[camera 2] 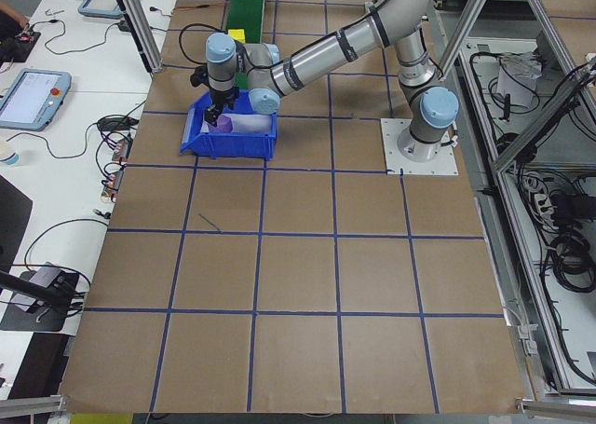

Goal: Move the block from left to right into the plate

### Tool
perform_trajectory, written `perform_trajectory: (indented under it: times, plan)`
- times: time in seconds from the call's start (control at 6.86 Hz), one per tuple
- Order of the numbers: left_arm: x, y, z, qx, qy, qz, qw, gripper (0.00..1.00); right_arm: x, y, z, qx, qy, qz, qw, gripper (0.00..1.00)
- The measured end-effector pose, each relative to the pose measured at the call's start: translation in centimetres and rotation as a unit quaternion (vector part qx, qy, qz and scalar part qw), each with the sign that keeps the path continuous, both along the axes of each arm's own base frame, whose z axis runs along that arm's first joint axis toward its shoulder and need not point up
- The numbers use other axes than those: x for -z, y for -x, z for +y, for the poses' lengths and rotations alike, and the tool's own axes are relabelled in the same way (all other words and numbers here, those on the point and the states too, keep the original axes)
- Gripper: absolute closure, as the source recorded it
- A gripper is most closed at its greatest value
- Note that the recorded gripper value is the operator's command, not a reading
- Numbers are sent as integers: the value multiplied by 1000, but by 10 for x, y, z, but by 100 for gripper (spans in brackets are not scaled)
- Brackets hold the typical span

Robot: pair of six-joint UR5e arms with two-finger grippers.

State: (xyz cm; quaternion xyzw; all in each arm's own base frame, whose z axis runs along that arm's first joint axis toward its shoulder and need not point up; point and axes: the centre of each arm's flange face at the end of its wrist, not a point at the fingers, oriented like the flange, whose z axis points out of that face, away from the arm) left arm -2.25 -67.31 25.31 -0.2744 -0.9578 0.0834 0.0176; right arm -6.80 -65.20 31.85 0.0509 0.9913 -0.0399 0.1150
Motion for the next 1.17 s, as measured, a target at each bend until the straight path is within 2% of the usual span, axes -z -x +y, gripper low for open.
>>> perform_trajectory:
  times: [0.29,0.44,0.88,1.02,1.17]
  plan:
    - [11,1,-6,8,-2,7,1000,0,2,-6,-5,-24,24,-36,999,0]
    - [10,0,-8,11,0,8,1000,0,2,-8,-6,-30,31,-44,998,0]
    - [12,0,-10,11,0,7,1000,0,-7,-4,0,-45,41,-42,997,0]
    - [13,0,-11,11,0,6,1000,3,-8,-3,1,-46,42,-42,997,0]
    - [15,-1,-10,9,-3,6,1000,28,-8,-3,1,-46,43,-42,997,0]
